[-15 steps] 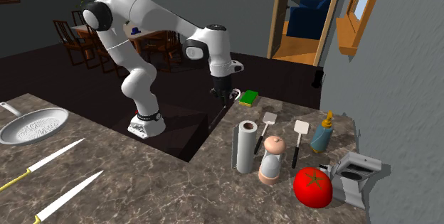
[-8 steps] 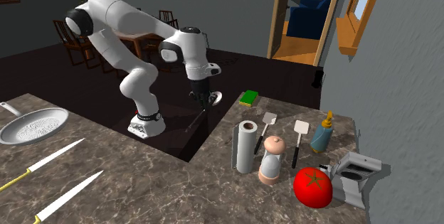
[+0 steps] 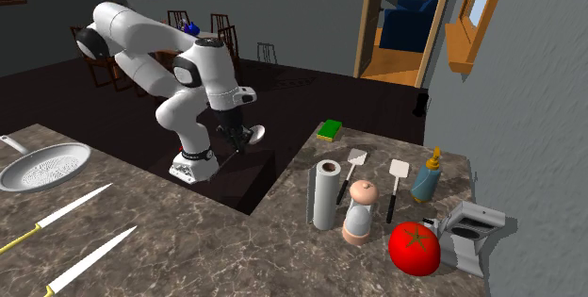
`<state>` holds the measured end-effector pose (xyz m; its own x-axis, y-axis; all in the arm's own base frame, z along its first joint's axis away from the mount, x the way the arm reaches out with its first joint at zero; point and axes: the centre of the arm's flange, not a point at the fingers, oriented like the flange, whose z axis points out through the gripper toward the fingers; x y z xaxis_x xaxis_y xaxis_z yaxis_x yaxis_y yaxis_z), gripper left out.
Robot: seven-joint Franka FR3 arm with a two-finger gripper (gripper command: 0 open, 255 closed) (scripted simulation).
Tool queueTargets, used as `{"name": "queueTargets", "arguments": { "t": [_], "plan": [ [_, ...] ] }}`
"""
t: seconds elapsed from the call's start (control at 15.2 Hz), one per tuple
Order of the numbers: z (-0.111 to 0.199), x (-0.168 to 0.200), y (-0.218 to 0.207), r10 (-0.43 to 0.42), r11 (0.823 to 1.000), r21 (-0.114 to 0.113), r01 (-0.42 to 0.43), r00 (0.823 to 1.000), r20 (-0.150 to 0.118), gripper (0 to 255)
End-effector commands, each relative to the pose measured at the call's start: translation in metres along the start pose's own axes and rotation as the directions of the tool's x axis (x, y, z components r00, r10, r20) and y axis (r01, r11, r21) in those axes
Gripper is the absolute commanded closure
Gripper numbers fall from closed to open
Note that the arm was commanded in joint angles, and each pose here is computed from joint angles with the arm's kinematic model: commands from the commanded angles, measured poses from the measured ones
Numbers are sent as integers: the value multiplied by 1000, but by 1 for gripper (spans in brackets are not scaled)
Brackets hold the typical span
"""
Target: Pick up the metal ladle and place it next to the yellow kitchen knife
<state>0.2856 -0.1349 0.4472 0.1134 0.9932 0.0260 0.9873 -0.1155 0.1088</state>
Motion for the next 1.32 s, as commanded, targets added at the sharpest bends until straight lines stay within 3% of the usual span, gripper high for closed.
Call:
{"name": "queueTargets", "arguments": {
  "t": [0.0, 1.25],
  "plan": [
    [-4, -16, -21, -1, 1000, 0, 1, 1000, 0, 255],
    [-30, -172, -216, -1, 1000, 0, 1, 1000, 0, 255]
  ]
}}
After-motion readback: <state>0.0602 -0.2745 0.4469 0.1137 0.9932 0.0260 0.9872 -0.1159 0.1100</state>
